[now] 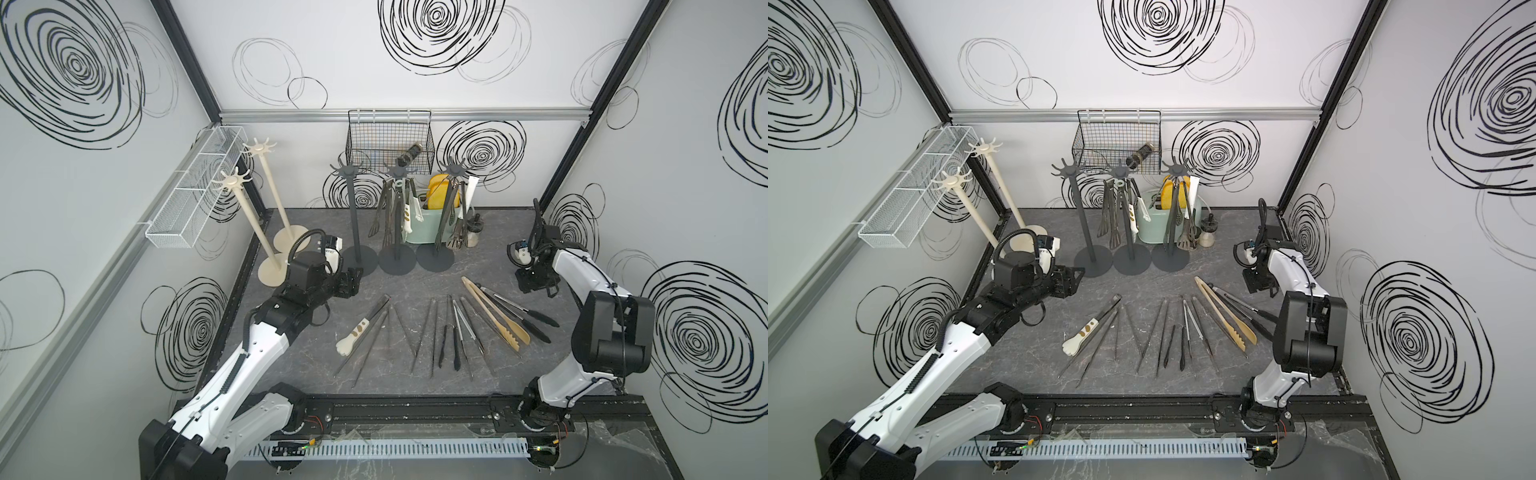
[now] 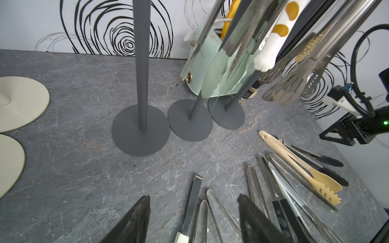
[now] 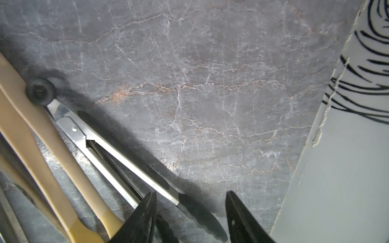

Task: Hang food tongs on kitchen utensil racks
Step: Pick up the food tongs from the center of the board.

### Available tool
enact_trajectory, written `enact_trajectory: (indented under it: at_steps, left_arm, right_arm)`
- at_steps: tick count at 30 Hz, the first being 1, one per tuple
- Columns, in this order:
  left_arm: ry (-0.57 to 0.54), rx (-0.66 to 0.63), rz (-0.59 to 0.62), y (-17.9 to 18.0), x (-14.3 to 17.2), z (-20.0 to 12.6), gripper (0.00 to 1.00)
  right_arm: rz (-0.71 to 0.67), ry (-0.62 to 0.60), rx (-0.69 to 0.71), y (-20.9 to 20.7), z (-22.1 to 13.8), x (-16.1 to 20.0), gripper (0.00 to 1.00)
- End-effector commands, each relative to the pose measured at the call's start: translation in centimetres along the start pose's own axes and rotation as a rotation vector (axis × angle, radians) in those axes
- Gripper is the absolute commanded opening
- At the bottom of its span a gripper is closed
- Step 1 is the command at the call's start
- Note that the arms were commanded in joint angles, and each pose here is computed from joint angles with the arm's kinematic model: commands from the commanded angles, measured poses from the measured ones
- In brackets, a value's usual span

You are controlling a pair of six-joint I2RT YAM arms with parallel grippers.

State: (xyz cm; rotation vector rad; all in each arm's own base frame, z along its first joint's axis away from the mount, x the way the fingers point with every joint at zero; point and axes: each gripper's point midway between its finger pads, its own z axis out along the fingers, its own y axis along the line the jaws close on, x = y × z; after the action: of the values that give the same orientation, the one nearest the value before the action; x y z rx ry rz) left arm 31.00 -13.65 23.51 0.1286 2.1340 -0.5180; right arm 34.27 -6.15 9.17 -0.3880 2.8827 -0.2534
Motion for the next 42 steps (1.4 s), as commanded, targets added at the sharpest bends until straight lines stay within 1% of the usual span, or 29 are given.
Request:
enact_trajectory:
  at_steps: [1,4,10,16,23,31,42]
  left_arm:
    - [0.011,0.038,0.012,-0.4,0.4,0.7,0.69]
    - [0.018,0.045,0.007,-0.3,0.7,0.9,0.69]
    - [0.011,0.041,0.018,0.0,0.8,0.8,0.69]
    - [0.026,0.05,0.019,0.0,1.1,1.1,0.69]
    - [0.022,0.044,0.017,0.3,1.1,1.0,0.69]
    - [0.023,0.04,0.005,0.7,1.1,1.1,0.69]
    - [0.022,0.036,-0.008,1.1,1.2,1.2,0.68]
  right_arm:
    - [-0.135,0.074,-0.007,0.5,0.2,2.1,0.56]
    - [-0.178,0.108,-0.018,1.1,1.3,3.0,0.56]
    - [-0.259,0.101,-0.042,2.7,1.8,3.0,0.56]
    - [-0.314,0.128,-0.063,4.1,2.8,3.9,0.57]
    - [-0.328,0.145,-0.037,3.9,4.0,3.6,0.57]
    - [-0.337,0.135,-0.018,3.6,4.8,3.1,0.57]
    - [-0.374,0.17,-0.097,5.5,7.1,4.0,0.56]
